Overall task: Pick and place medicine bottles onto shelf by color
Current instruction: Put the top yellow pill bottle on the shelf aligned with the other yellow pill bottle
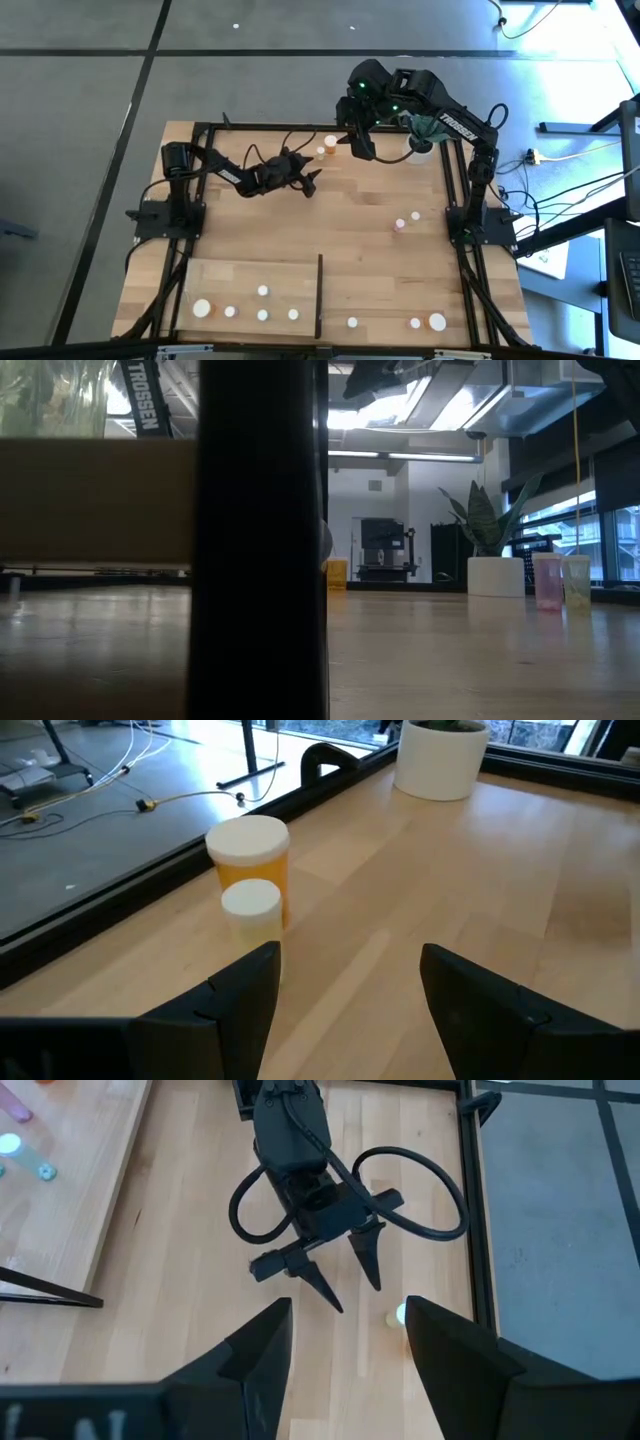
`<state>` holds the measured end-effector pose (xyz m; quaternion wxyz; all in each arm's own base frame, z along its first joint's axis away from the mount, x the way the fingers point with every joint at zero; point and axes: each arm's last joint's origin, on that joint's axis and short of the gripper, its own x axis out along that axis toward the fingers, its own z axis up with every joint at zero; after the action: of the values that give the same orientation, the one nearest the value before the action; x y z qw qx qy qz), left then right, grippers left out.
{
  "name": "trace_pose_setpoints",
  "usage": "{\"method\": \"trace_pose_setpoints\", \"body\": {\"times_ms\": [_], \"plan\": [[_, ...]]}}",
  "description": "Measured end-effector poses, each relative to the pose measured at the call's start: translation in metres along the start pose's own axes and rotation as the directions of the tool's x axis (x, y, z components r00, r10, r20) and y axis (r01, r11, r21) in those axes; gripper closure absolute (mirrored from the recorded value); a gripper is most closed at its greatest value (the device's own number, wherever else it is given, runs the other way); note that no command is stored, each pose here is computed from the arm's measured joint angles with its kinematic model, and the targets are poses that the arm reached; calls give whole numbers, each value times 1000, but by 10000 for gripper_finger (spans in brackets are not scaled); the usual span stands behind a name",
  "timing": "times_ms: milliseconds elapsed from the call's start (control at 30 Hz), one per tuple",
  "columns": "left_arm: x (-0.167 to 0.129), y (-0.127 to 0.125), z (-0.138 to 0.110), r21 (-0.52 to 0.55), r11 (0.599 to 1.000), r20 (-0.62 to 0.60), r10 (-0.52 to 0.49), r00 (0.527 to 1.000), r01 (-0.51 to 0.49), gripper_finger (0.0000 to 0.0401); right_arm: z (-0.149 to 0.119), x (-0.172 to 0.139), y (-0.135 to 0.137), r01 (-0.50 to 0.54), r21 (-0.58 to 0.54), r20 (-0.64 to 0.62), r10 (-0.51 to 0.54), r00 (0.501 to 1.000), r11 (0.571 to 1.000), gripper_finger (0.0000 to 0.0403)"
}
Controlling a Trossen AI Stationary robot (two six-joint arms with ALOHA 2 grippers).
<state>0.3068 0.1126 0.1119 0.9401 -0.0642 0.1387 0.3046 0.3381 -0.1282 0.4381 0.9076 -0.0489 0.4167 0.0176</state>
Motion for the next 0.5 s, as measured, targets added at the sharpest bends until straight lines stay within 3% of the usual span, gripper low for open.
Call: {"method": "trace_pose_setpoints", "body": {"times_ms": [233,500], "plan": [[5,7,-10,-43,995,-11,86,996,-87,167,0,0,0,0,0,0,0,1000,1000,205],[11,12,-14,-62,997,7,44,999,-44,138,1,0,0,3,-2,8,-3,1000,1000,205]]}}
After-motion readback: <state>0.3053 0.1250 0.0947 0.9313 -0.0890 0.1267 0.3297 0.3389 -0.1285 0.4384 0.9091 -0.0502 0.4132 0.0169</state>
